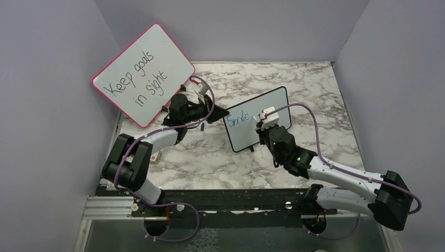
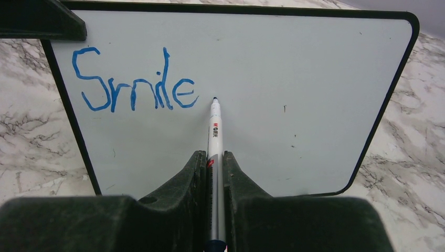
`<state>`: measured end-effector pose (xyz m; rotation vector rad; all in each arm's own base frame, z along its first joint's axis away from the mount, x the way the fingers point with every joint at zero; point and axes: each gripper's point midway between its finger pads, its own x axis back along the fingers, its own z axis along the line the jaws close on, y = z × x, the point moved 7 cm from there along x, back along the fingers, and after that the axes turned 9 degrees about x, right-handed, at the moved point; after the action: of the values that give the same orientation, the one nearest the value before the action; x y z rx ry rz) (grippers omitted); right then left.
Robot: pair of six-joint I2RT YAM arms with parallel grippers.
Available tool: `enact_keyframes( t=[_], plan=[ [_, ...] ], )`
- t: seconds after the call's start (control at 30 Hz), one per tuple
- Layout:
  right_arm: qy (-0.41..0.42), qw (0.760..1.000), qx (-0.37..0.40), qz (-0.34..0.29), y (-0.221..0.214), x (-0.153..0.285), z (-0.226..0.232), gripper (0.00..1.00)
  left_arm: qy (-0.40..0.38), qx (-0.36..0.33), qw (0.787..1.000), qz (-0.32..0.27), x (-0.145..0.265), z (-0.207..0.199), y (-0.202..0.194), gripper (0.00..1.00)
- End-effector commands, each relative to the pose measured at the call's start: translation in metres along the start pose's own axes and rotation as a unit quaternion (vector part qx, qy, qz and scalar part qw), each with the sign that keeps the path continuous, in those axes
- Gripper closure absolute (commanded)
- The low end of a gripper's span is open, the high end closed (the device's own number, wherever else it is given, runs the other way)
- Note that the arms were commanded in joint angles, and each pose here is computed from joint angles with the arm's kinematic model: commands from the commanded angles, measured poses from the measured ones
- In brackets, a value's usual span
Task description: Write a sentence on the whiteboard
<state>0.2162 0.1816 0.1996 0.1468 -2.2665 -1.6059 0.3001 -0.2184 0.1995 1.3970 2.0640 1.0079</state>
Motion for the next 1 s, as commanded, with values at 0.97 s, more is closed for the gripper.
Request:
enact_keyframes(
  t=[0.97],
  plan=[
    [0.013, 0.996, -0.063, -0.055, 0.019, 0.024, -0.015, 0.99, 0.022, 0.015, 0.999, -0.020, 0.003, -0.011, 0.007, 0.74]
  ],
)
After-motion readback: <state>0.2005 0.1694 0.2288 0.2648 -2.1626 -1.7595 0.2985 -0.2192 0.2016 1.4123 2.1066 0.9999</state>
